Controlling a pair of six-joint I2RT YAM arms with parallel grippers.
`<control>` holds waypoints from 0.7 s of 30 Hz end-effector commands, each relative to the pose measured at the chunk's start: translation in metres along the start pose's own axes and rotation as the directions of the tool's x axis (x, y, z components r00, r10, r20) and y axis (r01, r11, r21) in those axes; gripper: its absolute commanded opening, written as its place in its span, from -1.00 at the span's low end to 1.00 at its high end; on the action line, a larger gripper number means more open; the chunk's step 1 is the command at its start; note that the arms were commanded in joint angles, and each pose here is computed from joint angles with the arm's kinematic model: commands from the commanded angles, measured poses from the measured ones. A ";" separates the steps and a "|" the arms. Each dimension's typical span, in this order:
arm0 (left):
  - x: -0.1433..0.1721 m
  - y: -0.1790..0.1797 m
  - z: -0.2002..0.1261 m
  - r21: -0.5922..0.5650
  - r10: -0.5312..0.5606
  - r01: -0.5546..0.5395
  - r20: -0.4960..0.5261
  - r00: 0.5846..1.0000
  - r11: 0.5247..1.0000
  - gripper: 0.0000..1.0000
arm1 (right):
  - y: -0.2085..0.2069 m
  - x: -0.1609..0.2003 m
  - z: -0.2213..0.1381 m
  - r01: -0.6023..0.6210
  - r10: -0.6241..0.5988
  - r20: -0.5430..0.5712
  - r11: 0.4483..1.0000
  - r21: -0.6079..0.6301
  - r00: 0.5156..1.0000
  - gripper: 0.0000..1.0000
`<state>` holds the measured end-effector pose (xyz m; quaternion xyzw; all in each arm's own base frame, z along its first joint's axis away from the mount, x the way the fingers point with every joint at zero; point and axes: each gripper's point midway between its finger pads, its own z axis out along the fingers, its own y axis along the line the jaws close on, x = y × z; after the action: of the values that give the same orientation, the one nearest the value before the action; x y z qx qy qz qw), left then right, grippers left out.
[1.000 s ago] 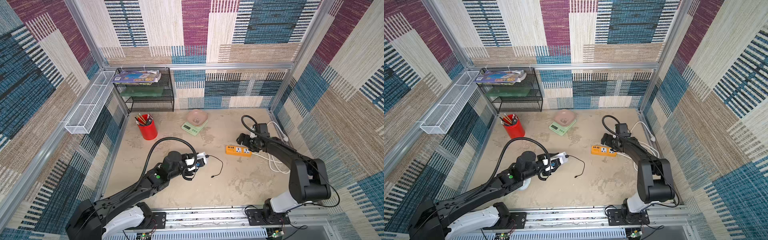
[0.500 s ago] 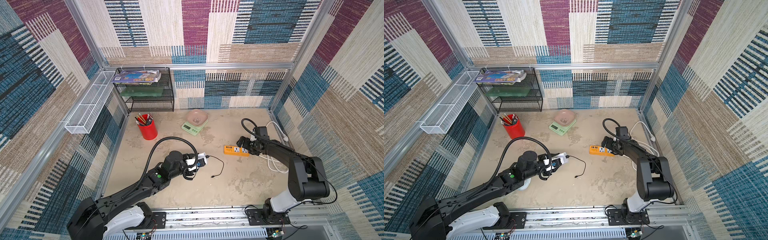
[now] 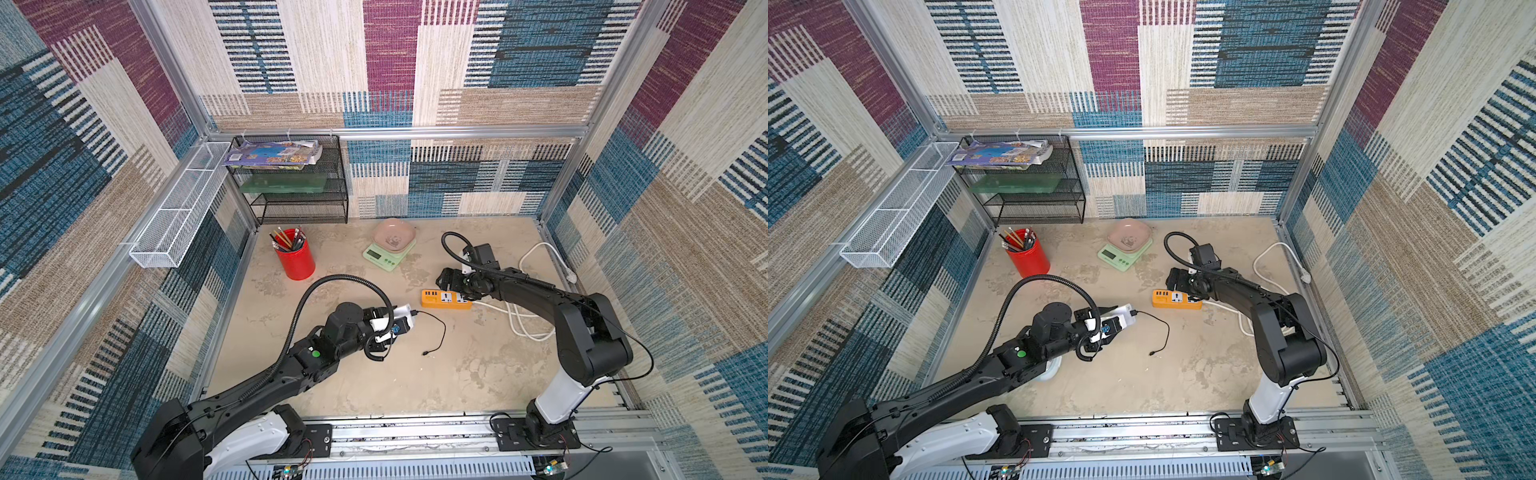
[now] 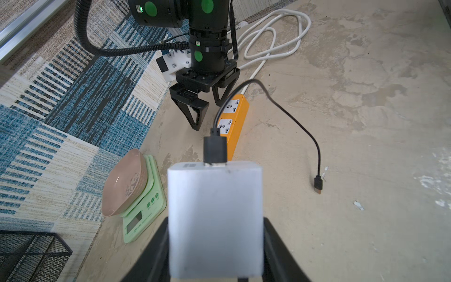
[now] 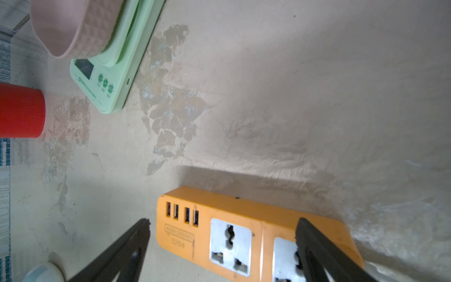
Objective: Charge the electronic scale
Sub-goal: Move the socket to the center of the board, then insert the plug into the socket.
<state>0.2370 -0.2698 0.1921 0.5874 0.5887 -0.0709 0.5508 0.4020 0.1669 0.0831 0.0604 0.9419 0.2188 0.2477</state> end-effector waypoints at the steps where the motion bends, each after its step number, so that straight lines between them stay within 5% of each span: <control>1: -0.004 0.002 0.000 -0.007 -0.013 0.013 0.019 1.000 1.000 -0.09 | 0.027 -0.011 -0.013 0.016 -0.013 0.035 0.996 -0.087 0.999 0.82; 5: -0.006 0.002 0.002 -0.010 -0.022 0.022 0.034 0.999 1.000 -0.09 | 0.076 -0.012 -0.049 0.116 -0.095 0.100 0.965 -0.237 0.990 0.81; 12: -0.012 0.011 0.007 -0.046 -0.057 0.060 0.067 0.996 0.997 -0.09 | 0.151 0.025 -0.111 0.291 -0.231 0.180 0.817 -0.498 0.956 0.78; 18: -0.021 0.017 0.007 -0.060 -0.085 0.092 0.103 0.991 0.994 -0.10 | 0.180 0.067 -0.145 0.402 -0.324 0.241 0.678 -0.615 0.915 0.73; 21: -0.027 0.019 0.004 -0.060 -0.095 0.103 0.121 0.988 0.993 -0.09 | 0.184 0.083 -0.145 0.426 -0.356 0.243 0.650 -0.629 0.902 0.68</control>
<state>0.2447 -0.2783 0.1998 0.5548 0.5962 -0.0940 0.5727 0.2688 0.2850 0.2287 -0.1889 0.8054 0.4611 0.3209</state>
